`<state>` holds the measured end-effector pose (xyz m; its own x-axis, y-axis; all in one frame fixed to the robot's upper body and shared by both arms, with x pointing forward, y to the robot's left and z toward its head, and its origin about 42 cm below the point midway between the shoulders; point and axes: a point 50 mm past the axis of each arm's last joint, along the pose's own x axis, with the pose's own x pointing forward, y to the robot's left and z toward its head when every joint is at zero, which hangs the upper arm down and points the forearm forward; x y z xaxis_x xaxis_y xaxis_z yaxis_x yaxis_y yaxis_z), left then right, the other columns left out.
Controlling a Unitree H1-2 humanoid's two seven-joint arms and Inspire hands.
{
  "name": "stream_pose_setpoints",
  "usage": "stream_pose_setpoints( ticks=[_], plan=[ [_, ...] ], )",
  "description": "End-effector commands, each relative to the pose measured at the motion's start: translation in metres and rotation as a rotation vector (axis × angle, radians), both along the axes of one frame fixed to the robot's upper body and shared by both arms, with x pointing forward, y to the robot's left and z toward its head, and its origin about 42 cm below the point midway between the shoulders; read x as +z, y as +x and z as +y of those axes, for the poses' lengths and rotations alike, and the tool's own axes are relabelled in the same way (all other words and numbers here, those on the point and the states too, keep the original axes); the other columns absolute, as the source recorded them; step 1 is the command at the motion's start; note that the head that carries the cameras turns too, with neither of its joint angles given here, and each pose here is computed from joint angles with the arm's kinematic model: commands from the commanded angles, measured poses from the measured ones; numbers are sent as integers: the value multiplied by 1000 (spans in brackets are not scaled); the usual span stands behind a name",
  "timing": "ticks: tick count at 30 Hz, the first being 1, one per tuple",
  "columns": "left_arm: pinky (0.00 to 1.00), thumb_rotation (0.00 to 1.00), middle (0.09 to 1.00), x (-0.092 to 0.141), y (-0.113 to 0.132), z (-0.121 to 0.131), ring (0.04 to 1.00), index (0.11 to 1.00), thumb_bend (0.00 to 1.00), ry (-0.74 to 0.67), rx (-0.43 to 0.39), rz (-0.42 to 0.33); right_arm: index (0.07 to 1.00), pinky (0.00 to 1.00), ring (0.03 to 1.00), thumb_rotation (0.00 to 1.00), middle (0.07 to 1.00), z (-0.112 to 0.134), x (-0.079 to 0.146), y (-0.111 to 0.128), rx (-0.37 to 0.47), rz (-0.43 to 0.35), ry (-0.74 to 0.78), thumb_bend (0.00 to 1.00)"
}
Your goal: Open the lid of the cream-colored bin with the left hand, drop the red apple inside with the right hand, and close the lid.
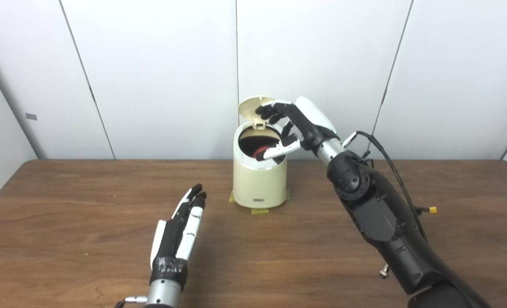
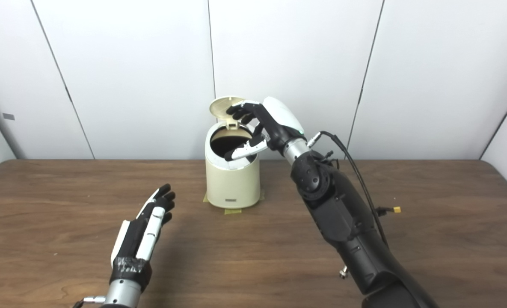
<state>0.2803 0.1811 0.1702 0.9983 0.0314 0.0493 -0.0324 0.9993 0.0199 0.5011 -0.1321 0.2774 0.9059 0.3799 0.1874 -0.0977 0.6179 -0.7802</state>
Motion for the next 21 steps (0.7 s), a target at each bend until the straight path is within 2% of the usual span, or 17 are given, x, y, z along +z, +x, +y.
stream_pose_setpoints(
  ticks=[1, 7, 9, 10, 11, 12, 14, 16, 21],
  plan=[
    [941, 845, 952, 17, 8, -7, 950, 940, 578, -8, -4, -80, 718, 727, 802, 233, 796, 4, 20, 4, 19, -18, -16, 867],
    [945, 846, 956, 18, 8, -8, 955, 940, 586, -8, -3, -76, 702, 729, 791, 209, 777, 1, 20, 3, 18, -19, -9, 853],
    [948, 845, 957, 18, 9, -8, 958, 943, 591, -2, -3, -76, 684, 628, 726, 164, 728, 1, 21, 3, 15, -40, 15, 843],
    [948, 846, 956, 17, 9, -8, 958, 944, 591, 2, -4, -76, 679, 609, 712, 154, 717, 0, 21, 3, 12, -50, 37, 841],
    [947, 852, 957, 17, 9, -7, 958, 944, 588, 4, -5, -75, 664, 567, 659, 115, 671, -2, 21, 2, 9, -62, 65, 819],
    [947, 854, 957, 17, 10, -7, 958, 943, 587, 3, -7, -73, 587, 501, 570, 47, 549, -3, 22, 1, 5, -83, 90, 645],
    [952, 850, 958, 17, 10, -7, 960, 942, 593, 0, -11, -71, 544, 432, 457, 12, 504, -7, 23, -1, -1, -128, 119, 550],
    [958, 852, 958, 16, 10, -6, 960, 942, 586, 5, -12, -70, 506, 362, 439, 2, 497, -11, 23, -3, -10, -157, 140, 511],
    [987, 867, 955, 14, 11, -2, 969, 940, 580, 14, -18, -57, 493, 344, 433, 0, 491, -20, 26, -8, -29, -183, 174, 502]
  ],
)
